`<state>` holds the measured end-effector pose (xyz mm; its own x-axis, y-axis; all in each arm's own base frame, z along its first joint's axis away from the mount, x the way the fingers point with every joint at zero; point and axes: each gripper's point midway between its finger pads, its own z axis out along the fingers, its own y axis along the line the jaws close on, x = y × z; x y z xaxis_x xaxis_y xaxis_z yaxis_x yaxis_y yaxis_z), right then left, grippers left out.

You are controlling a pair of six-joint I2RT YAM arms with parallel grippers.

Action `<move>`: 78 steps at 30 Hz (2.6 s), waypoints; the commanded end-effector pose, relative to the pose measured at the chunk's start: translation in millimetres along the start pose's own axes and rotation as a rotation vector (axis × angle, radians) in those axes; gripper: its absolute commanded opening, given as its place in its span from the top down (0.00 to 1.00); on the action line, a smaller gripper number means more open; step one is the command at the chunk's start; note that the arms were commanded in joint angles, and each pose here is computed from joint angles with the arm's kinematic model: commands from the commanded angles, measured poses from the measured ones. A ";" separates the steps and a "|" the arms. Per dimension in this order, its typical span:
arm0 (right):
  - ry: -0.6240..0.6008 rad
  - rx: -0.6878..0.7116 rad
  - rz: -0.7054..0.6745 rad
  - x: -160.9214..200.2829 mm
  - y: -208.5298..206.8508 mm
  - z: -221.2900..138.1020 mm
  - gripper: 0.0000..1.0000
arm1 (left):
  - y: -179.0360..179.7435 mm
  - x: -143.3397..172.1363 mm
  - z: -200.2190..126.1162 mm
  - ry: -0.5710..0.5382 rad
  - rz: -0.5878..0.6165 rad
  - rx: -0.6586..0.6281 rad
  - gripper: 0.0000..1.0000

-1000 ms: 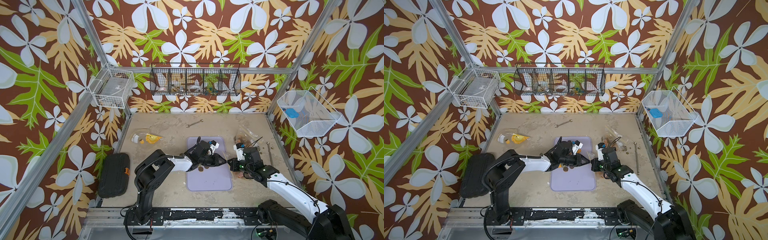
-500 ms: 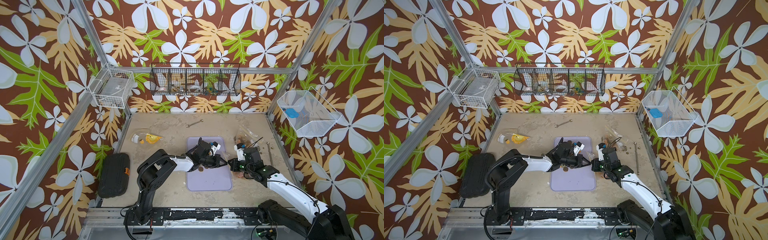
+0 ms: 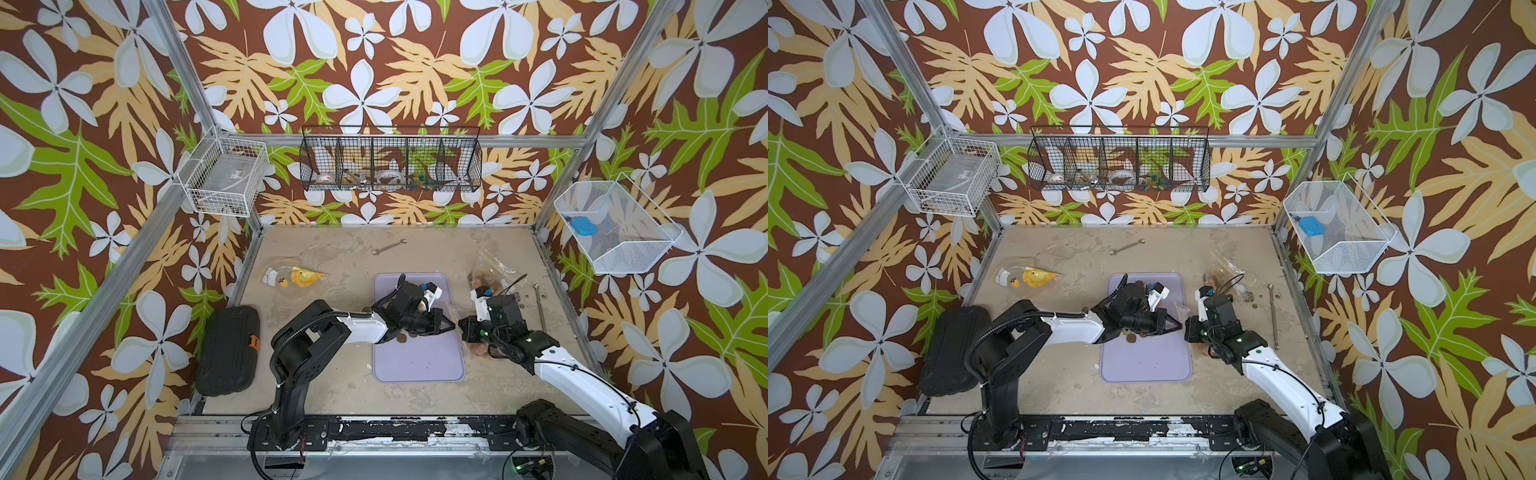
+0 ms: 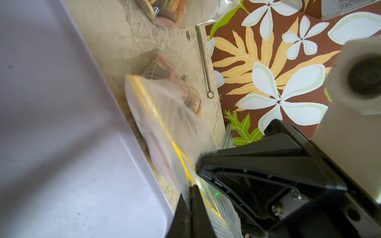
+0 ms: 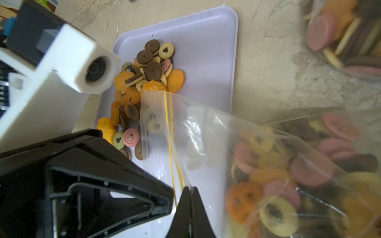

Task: Pour cookies out of the ziploc bag
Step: Open the ziploc bag at the center of the board, then adjust the ziploc bag at the center of the board.

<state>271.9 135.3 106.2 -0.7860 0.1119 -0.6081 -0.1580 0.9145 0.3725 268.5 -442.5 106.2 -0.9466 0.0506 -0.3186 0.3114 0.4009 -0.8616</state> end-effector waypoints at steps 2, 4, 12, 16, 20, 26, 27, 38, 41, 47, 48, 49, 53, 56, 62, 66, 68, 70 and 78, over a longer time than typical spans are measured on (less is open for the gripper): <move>-0.025 0.148 -0.042 -1.9 -22.2 1.0 1.00 | 15.6 -2.6 -4.2 -0.016 0.013 -0.097 1.00; -0.027 0.177 -0.058 -1.5 -23.4 0.9 1.00 | 19.3 -2.5 -4.8 -0.017 0.013 -0.113 1.00; -0.055 0.223 -0.072 -11.1 -27.6 -5.1 1.00 | 23.0 0.7 -7.6 -0.010 0.018 -0.136 1.00; -0.083 0.232 -0.083 -25.3 -23.6 -13.8 1.00 | 23.0 1.9 -8.4 -0.003 0.023 -0.144 1.00; -0.108 0.260 -0.117 -41.9 -20.8 -25.9 1.00 | 28.4 1.3 -11.1 0.002 0.036 -0.180 1.00; -0.119 0.304 -0.164 -54.7 -21.7 -36.6 1.00 | 37.0 1.3 -14.9 0.013 0.067 -0.244 1.00; -0.112 0.312 -0.172 -55.2 -22.4 -37.3 1.00 | 37.9 1.5 -15.2 0.016 0.070 -0.251 1.00; -0.054 0.236 -0.215 -59.8 -1.9 -43.5 1.00 | 52.7 3.1 -21.7 0.035 0.093 -0.351 1.00; -0.024 0.152 -0.211 -52.4 10.9 -39.5 1.00 | 52.5 0.9 -25.4 0.027 0.099 -0.370 1.00; 0.054 0.020 -0.194 -30.2 27.9 -31.0 1.00 | 20.2 -14.7 -53.7 -0.085 0.160 -0.344 0.74; 0.060 0.012 -0.194 -27.4 28.4 -29.6 1.00 | 11.4 -18.6 -63.6 -0.125 0.176 -0.335 0.60; 0.069 0.006 -0.192 -24.0 28.0 -28.4 1.00 | 1.6 -21.2 -75.2 -0.168 0.195 -0.316 0.46; 0.084 -0.022 -0.186 -17.5 30.7 -25.3 1.00 | -36.3 -18.3 -105.2 -0.263 0.271 -0.189 0.27; 0.089 -0.042 -0.177 -16.2 33.7 -23.9 1.00 | -66.9 -9.8 -109.9 -0.278 0.371 -0.084 0.26; 0.105 -0.062 -0.160 -16.1 37.6 -20.5 1.00 | -94.0 8.3 -87.7 -0.233 0.553 -0.049 0.19; 0.110 -0.053 -0.151 -18.2 37.3 -21.3 1.00 | -92.6 13.0 -77.3 -0.210 0.568 -0.027 0.19; 0.115 -0.066 -0.137 -18.8 38.4 -22.5 1.00 | -92.4 16.1 -72.9 -0.201 0.577 -0.016 0.20; 0.119 -0.086 -0.115 -20.0 38.5 -24.0 1.00 | -92.5 18.9 -72.0 -0.214 0.582 -0.004 0.20; 0.128 -0.119 -0.107 -27.9 45.1 -30.1 1.00 | -98.7 34.8 -54.5 -0.170 0.673 0.029 0.28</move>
<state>271.1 157.4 157.1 -0.8245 -0.0339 -0.5648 -0.2924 0.8801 0.3740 200.4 -423.5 194.3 -0.5735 0.1314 -0.8086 0.7924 0.3394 -0.5068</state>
